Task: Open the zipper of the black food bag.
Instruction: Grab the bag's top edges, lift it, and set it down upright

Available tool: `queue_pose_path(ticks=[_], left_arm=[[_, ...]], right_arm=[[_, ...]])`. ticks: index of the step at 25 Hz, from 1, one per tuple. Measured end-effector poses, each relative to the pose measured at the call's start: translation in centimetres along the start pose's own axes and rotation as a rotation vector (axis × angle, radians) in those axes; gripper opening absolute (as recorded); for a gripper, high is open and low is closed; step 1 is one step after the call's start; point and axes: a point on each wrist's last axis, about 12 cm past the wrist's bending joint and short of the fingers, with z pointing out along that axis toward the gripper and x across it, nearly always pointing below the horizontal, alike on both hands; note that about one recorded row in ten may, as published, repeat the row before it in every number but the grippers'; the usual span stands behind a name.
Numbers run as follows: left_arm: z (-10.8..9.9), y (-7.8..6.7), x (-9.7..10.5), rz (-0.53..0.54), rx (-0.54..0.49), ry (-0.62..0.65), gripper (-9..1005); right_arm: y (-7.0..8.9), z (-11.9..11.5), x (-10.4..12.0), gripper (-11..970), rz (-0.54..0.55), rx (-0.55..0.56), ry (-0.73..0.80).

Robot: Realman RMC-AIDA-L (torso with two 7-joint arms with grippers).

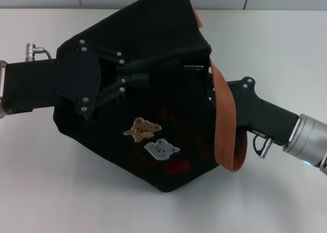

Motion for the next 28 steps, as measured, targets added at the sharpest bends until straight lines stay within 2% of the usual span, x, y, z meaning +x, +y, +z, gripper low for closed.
queue_pose_path(ticks=[6, 28], left_arm=[[0.0, -0.1, 0.2, -0.005, -0.003, -0.005, 102], [-1.2, -0.4, 0.4, 0.006, -0.056, -0.014, 105]], right_arm=[[-0.1, 0.0, 0.0, -3, 0.011, -0.003, 0.002], [0.3, -1.6, 0.8, 15, 0.032, 0.033, 0.051]])
